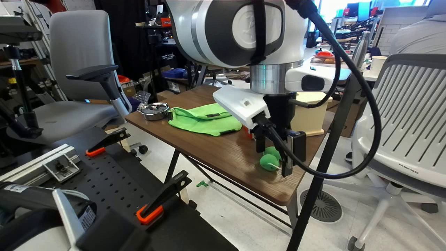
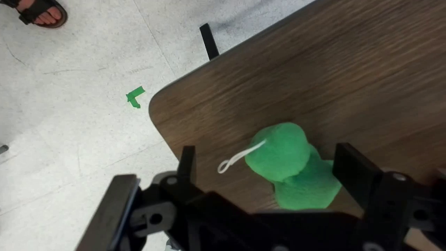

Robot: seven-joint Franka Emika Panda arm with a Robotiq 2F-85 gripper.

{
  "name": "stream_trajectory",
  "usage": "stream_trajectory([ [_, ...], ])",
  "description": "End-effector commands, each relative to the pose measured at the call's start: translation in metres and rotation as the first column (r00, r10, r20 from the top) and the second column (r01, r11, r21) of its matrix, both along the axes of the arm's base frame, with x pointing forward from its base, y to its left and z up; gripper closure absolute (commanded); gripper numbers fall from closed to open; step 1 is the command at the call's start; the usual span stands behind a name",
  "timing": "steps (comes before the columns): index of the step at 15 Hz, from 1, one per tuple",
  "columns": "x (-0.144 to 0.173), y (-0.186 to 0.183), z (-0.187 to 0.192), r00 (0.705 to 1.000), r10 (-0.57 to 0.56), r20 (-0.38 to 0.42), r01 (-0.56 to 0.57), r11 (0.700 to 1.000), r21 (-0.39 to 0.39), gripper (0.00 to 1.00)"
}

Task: Move the green toy to the left

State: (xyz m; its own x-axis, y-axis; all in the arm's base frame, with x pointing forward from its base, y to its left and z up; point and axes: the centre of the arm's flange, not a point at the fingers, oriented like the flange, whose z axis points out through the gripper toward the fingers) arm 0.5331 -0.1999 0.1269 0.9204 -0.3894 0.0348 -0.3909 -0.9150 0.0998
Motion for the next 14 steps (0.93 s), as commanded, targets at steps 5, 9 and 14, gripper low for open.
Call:
stream_trajectory([
  [5, 0.016, 0.002, -0.009, 0.999, -0.038, 0.022, 0.038, 0.999, 0.026, 0.58],
  [9, 0.013, -0.005, 0.008, 0.997, -0.065, 0.036, 0.063, 0.997, 0.043, 0.88],
  [14, -0.008, 0.005, 0.067, 0.995, -0.065, 0.072, 0.061, 0.996, 0.065, 0.97],
])
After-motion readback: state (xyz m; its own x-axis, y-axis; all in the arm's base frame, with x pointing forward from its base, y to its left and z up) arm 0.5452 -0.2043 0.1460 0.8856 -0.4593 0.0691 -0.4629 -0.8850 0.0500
